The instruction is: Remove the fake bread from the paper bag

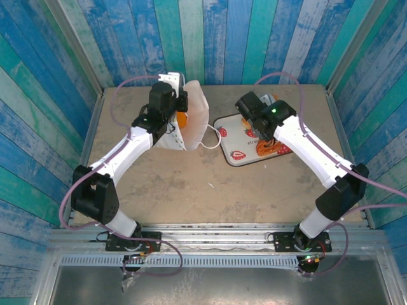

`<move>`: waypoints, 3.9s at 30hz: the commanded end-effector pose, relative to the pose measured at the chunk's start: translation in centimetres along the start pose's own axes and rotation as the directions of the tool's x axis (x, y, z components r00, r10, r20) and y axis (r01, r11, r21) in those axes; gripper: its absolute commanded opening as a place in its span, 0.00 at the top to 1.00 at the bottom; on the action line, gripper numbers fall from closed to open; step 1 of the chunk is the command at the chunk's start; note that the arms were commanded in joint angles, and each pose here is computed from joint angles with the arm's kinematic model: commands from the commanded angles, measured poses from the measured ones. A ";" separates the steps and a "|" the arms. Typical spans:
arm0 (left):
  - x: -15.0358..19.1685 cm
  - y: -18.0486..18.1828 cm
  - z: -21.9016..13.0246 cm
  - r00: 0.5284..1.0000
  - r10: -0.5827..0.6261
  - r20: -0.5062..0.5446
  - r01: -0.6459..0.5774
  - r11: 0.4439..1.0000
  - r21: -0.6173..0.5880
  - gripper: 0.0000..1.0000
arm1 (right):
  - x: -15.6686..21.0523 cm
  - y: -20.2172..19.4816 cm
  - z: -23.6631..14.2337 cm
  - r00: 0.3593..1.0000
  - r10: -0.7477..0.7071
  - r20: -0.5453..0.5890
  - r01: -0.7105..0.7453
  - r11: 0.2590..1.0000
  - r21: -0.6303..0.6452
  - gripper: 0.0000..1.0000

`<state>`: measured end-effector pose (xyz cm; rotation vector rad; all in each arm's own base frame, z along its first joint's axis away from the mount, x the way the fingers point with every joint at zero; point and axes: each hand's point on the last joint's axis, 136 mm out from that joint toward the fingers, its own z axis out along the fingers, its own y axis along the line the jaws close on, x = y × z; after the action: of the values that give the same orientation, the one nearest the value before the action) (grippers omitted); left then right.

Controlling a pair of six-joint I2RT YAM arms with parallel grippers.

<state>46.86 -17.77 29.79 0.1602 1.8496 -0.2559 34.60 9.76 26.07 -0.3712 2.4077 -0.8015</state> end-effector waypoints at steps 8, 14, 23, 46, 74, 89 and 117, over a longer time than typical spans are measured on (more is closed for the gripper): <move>-0.8 0.1 -1.2 1.000 -0.006 0.019 0.005 1.000 0.005 1.00 | -0.8 0.7 0.9 1.000 -0.016 -0.019 0.016 0.999 0.028 1.00; -0.9 0.0 -1.2 1.000 -0.006 0.023 0.005 1.000 0.008 1.00 | 0.0 1.4 0.6 0.999 -0.038 -0.037 0.039 0.999 0.023 0.99; -0.9 0.0 -1.3 1.000 -0.009 0.021 0.009 1.000 0.009 1.00 | 1.4 3.5 -0.3 0.995 -0.087 -0.053 0.088 0.996 0.005 0.99; -1.8 -0.5 -1.6 0.999 -0.027 0.041 0.025 0.999 0.037 1.00 | 7.3 11.9 -2.4 0.959 -0.237 -0.157 0.195 0.950 -0.244 0.90; -1.5 -0.6 -1.6 0.999 -0.036 0.035 0.035 0.998 0.043 1.00 | 9.4 16.9 -2.4 0.946 -0.264 -0.186 0.168 0.895 -0.414 0.69; -1.6 -0.6 -1.6 0.999 -0.034 0.035 0.033 0.999 0.043 1.00 | 9.1 16.2 -4.3 0.958 -0.234 -0.163 0.130 0.867 -0.481 0.71; -0.5 -4.6 -1.9 0.959 0.250 0.134 -0.278 0.926 0.255 1.00 | 1.7 9.6 -12.9 0.966 0.239 -0.096 -0.198 0.449 -0.871 0.75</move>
<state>45.01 -21.07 29.21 0.5131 1.7615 -0.3047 24.71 19.70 26.39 -0.3722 2.6124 0.4768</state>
